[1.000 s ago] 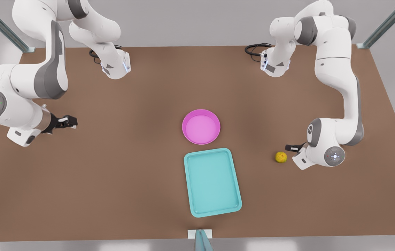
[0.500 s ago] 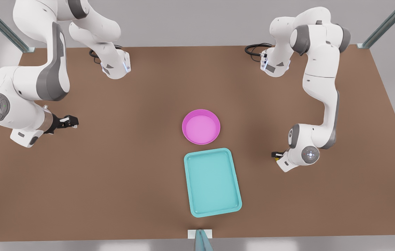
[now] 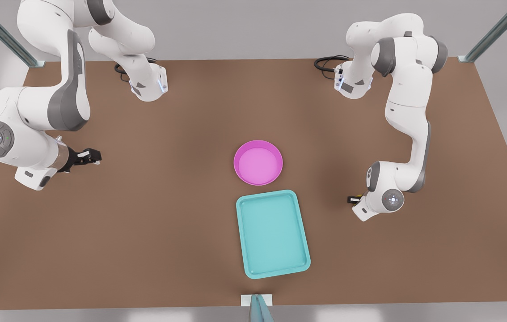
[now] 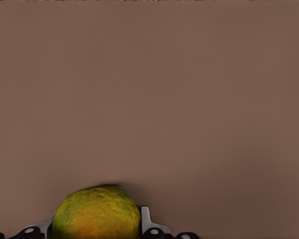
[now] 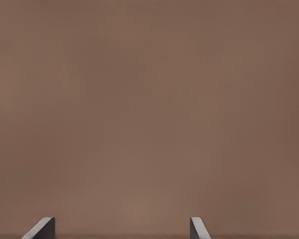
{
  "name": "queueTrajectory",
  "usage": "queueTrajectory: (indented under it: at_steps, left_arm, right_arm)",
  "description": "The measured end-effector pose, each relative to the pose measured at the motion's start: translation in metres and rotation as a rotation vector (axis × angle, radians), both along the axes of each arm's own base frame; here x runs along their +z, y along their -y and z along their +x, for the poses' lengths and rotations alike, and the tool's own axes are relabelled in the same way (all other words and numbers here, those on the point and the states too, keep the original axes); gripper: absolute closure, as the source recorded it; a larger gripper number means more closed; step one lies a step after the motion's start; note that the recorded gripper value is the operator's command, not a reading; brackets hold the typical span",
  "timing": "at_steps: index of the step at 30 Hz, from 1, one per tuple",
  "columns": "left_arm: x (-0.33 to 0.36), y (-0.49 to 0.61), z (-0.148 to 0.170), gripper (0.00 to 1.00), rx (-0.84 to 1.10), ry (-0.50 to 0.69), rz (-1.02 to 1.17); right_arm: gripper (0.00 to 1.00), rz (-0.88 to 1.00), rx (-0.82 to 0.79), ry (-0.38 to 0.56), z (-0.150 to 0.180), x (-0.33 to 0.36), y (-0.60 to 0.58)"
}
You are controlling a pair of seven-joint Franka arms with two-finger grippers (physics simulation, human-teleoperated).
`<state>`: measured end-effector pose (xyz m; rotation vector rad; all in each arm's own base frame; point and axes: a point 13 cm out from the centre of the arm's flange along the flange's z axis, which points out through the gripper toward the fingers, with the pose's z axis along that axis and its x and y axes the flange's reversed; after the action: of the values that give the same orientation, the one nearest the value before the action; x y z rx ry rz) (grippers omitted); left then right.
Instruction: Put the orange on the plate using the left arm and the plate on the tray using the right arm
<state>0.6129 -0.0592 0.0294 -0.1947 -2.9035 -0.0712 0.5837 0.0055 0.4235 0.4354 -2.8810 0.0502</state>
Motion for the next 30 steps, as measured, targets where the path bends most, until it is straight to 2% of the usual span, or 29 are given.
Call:
queueTrajectory:
  at_steps: [7, 11, 13, 16, 18, 19, 24, 27, 30]
  left_arm:
    - [0.047, 0.03, 0.014, 0.43, -0.012, 0.059, 0.001]
    - [0.109, 0.208, 0.011, 0.42, -0.169, 0.122, -0.034]
    - [0.115, 0.318, -0.023, 0.42, -0.253, 0.124, -0.05]
    - [0.119, 0.433, -0.115, 0.42, -0.318, 0.068, -0.064]
    - [0.11, 0.464, -0.188, 0.42, -0.339, -0.033, -0.015]
    - [0.108, 0.463, -0.208, 0.42, -0.326, -0.076, 0.016]
    - [0.102, 0.443, -0.24, 0.42, -0.213, -0.184, 0.125]
    - [0.094, 0.434, -0.241, 0.42, -0.151, -0.203, 0.167]
    - [0.084, 0.427, -0.226, 0.42, -0.081, -0.198, 0.184]
  right_arm:
    - [0.0, 0.001, 0.003, -0.001, 0.0, 0.0, 0.0]
    - [0.0, 0.001, 0.005, -0.008, -0.002, -0.003, 0.0]
    - [0.0, 0.001, 0.005, -0.013, -0.005, -0.005, 0.0]
    - [0.0, 0.002, 0.006, -0.018, -0.01, -0.007, 0.0]
    - [0.0, 0.002, 0.005, -0.017, -0.01, -0.008, 0.0]
    - [0.0, 0.002, 0.005, -0.016, -0.01, -0.008, 0.0]
    - [0.0, 0.005, 0.006, -0.015, -0.009, -0.01, -0.001]
    - [0.0, 0.008, 0.005, -0.016, -0.008, -0.011, -0.002]
    - [0.0, 0.01, 0.005, -0.016, -0.008, -0.012, -0.002]
